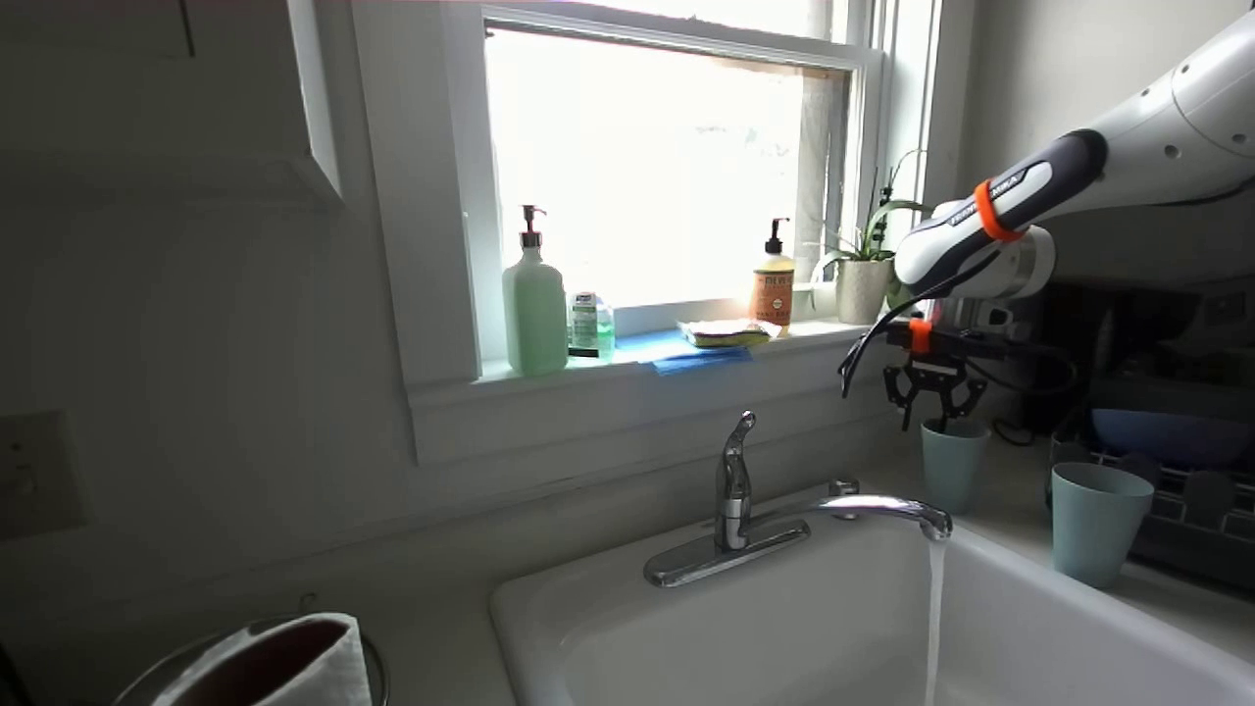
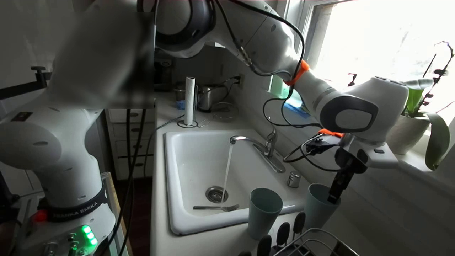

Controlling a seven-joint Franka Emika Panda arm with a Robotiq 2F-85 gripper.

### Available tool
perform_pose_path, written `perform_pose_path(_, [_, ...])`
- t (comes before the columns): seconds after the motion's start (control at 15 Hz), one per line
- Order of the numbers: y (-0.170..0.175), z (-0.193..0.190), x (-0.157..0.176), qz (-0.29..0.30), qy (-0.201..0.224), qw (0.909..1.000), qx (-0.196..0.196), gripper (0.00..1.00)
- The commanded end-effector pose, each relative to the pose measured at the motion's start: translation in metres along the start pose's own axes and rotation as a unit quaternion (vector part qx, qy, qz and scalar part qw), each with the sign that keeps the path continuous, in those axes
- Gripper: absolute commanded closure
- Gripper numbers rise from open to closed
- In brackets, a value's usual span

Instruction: Get the grey cup in front, put it under the running water and then pour out the contents of the grey cup into the sink

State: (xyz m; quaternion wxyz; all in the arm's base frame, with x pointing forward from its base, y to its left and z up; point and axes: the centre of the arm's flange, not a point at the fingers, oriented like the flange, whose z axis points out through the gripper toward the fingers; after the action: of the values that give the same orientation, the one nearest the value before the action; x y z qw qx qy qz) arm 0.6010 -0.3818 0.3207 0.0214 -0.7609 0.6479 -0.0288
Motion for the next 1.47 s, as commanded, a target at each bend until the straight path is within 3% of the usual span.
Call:
perform_pose_path(0.0, [-0.009,0.001,0.01,0.012,-0.016,0.9998,-0.002,0.8])
perform_pose_path(0.2, [-0.01,-0.003,0.008,0.01,-0.021,0.9997,-0.005,1.0])
perform_pose_path(0.47, [-0.006,-0.022,-0.003,0.006,-0.027,0.9996,-0.004,1.0])
perform_pose_path(1.07, [0.018,-0.091,-0.072,0.025,-0.071,0.9969,-0.023,0.99])
perform_pose_path(1.4, [0.039,-0.109,-0.117,0.05,-0.095,0.9938,-0.027,0.99])
